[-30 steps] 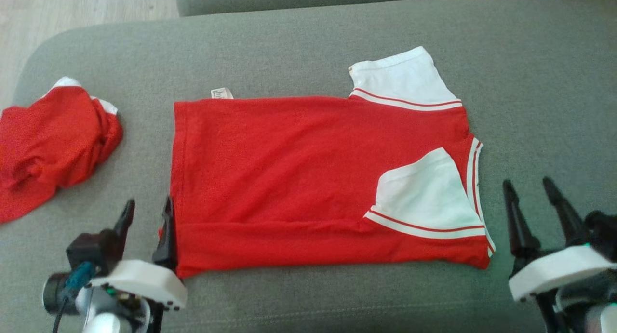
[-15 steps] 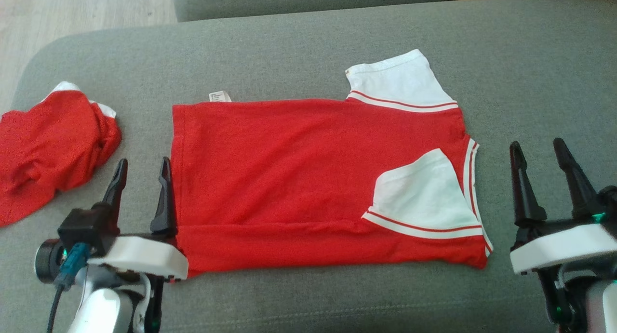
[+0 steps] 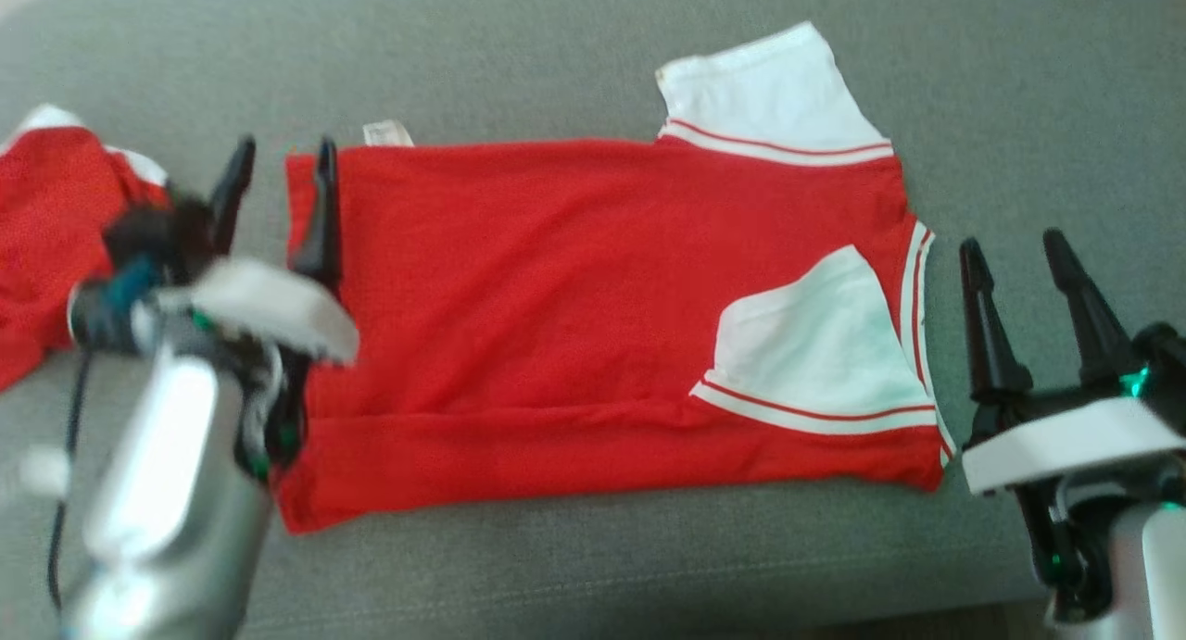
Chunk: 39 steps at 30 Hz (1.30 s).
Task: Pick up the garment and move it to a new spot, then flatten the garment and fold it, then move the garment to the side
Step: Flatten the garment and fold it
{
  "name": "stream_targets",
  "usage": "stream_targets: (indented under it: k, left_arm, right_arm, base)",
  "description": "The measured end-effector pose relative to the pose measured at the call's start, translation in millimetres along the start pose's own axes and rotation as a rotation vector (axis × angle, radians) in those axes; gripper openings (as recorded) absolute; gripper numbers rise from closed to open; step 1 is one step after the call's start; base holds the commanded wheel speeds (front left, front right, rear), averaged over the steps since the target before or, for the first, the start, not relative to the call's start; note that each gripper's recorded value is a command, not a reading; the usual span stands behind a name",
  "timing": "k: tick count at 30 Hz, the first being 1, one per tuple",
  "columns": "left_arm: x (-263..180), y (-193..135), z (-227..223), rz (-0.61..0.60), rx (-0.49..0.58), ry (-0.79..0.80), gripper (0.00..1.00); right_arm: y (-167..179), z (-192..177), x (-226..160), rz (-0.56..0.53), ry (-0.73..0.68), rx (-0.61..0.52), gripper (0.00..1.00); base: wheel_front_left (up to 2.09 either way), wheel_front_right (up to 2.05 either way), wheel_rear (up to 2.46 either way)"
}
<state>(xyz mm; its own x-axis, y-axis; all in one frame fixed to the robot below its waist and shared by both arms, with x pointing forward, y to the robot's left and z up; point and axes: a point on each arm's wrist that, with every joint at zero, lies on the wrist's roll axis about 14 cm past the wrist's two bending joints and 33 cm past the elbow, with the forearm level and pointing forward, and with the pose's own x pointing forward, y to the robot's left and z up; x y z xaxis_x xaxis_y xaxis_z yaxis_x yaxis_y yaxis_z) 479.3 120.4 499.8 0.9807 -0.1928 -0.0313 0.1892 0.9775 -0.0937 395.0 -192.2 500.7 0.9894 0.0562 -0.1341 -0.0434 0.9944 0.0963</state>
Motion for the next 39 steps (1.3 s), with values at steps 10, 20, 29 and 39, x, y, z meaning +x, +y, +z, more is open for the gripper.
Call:
stream_targets:
  k: [10, 20, 29, 39]
  left_arm:
    - [57.2, 26.3, -92.8, 0.041, -0.052, 0.355, 1.00]
    - [58.8, 41.0, -131.2, 0.074, -0.080, 0.524, 0.76]
    - [63.2, 38.7, -121.7, 0.050, -0.049, 0.440, 0.00]
    - [77.9, 32.6, -106.7, 0.030, -0.061, 0.357, 0.00]
  right_arm:
    - [-13.8, -33.8, 10.8, -0.042, 0.091, 0.023, 1.00]
    - [-19.7, -48.2, 11.2, -0.068, 0.127, 0.054, 1.00]
    - [-24.8, -55.7, 22.1, -0.062, 0.158, 0.055, 1.00]
    - [-28.7, -40.7, 119.3, 0.038, 0.177, -0.001, 1.00]
  base:
    - [0.00, 0.00, 0.00]
    - [0.00, 0.00, 0.00]
    - [0.00, 0.00, 0.00]
    - [0.00, 0.00, 0.00]
